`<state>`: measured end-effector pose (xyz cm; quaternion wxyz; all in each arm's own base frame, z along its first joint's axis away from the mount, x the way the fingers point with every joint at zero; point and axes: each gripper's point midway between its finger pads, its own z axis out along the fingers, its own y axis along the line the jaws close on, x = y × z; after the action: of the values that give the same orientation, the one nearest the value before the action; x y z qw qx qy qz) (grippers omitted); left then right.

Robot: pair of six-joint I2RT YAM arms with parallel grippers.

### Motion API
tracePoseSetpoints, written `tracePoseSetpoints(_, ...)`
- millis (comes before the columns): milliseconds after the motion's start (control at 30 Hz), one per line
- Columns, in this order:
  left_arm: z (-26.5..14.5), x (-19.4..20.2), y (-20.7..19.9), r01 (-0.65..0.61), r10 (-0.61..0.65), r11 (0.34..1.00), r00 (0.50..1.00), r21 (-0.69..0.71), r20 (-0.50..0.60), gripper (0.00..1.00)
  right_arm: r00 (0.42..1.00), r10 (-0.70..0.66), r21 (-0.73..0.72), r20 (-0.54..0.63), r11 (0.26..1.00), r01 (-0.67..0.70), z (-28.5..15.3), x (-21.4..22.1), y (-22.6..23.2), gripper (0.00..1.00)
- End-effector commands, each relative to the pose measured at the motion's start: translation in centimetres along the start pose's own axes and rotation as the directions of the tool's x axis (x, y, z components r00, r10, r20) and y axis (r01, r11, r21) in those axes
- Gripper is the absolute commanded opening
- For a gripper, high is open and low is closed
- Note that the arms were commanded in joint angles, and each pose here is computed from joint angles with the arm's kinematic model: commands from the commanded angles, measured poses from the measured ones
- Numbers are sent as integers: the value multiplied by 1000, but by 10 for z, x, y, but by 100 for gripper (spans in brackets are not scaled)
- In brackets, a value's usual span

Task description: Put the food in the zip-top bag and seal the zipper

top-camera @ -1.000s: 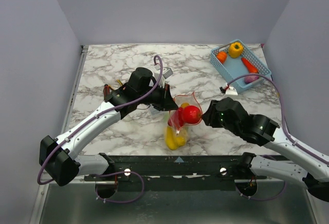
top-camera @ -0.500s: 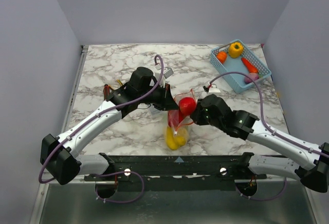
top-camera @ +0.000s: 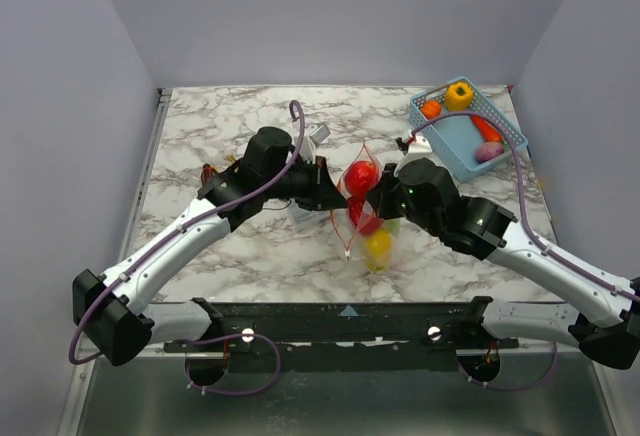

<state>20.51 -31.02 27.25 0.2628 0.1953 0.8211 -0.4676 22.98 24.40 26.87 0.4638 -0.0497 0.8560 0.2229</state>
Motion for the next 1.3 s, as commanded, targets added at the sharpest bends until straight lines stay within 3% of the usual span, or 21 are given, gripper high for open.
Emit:
tracePoseSetpoints(0,0,18,-5,239,-243,968,969,73,48,0,999,1,-164,-41,986,-8,14,27,25,0)
tracePoseSetpoints(133,12,45,4,469,-480,867,877,168,30,0,991,-52,-271,-121,962,17,23,54,41,0)
tracePoseSetpoints(233,-1,43,-3,478,-502,859,857,185,115,0,979,-119,-357,-168,933,52,20,60,58,0)
tracePoseSetpoints(367,-30,28,-2,470,-479,877,836,102,267,0,982,-129,-498,-138,866,43,8,45,89,0)
tracePoseSetpoints(533,-51,29,15,577,-570,809,723,113,391,0,970,-177,-677,-168,736,16,0,42,136,1)
tracePoseSetpoints(633,-58,35,31,639,-626,755,638,144,448,0,966,-177,-711,-190,704,-11,4,44,148,26)
tracePoseSetpoints(867,-58,53,58,705,-671,693,556,149,491,0,971,-163,-698,-176,716,-6,-5,54,132,57)
tracePoseSetpoints(967,-60,55,63,710,-674,685,536,161,508,0,978,-181,-581,-102,809,89,0,60,100,64)
tracePoseSetpoints(1033,-63,56,65,707,-668,688,531,161,521,0,974,-225,-552,-34,817,170,-8,65,86,68)
tracePoseSetpoints(1267,-70,48,64,682,-632,716,544,147,552,0,959,-261,-664,109,699,265,-52,69,90,74)
